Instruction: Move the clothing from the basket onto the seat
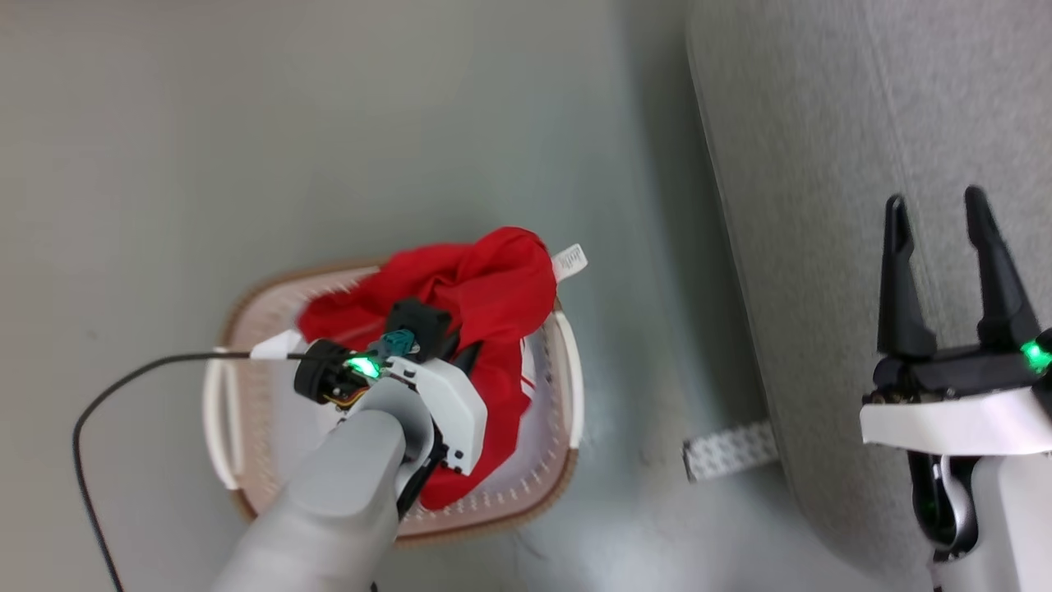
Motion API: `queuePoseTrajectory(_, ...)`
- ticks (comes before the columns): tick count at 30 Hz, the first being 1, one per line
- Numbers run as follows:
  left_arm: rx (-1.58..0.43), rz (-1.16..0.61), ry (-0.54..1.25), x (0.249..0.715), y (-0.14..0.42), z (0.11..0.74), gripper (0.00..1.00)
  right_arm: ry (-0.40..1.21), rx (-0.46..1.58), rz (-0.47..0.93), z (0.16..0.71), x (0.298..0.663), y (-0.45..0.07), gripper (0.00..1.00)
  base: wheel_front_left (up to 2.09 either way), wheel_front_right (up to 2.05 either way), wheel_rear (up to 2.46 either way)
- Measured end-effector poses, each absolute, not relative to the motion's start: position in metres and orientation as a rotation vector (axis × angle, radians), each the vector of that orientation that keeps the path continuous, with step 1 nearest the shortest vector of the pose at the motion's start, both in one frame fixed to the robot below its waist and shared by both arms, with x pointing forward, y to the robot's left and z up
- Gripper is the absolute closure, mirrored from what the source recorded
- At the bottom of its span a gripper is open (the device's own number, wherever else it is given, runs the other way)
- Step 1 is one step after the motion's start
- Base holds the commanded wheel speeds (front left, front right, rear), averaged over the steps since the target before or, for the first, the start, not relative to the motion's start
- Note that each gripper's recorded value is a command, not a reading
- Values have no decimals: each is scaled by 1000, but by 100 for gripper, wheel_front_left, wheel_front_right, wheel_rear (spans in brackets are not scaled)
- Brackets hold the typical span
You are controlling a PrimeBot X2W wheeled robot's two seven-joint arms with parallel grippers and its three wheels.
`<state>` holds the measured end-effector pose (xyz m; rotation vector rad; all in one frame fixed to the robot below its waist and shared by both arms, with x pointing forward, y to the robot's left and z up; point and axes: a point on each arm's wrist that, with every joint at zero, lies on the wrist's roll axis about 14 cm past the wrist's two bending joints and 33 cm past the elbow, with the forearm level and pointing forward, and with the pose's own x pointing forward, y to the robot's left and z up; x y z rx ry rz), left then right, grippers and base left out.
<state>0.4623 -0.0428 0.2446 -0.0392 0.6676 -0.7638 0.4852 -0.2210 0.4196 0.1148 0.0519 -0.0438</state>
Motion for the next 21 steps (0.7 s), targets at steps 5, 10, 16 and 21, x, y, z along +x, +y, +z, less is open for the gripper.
queuePoseTrajectory(5,-51,-687,548,474,-20,302,100,22,137,-10,443,471,-206,0,0,0,0)
queuePoseTrajectory(10,-33,-643,386,479,0,371,100,-3,166,41,463,450,-184,0,0,0,0)
queuePoseTrajectory(16,7,-579,190,476,30,452,100,-73,184,134,499,431,-152,0,0,0,0)
queuePoseTrajectory(21,43,-554,64,462,46,512,100,-136,134,255,527,415,-123,0,0,0,0)
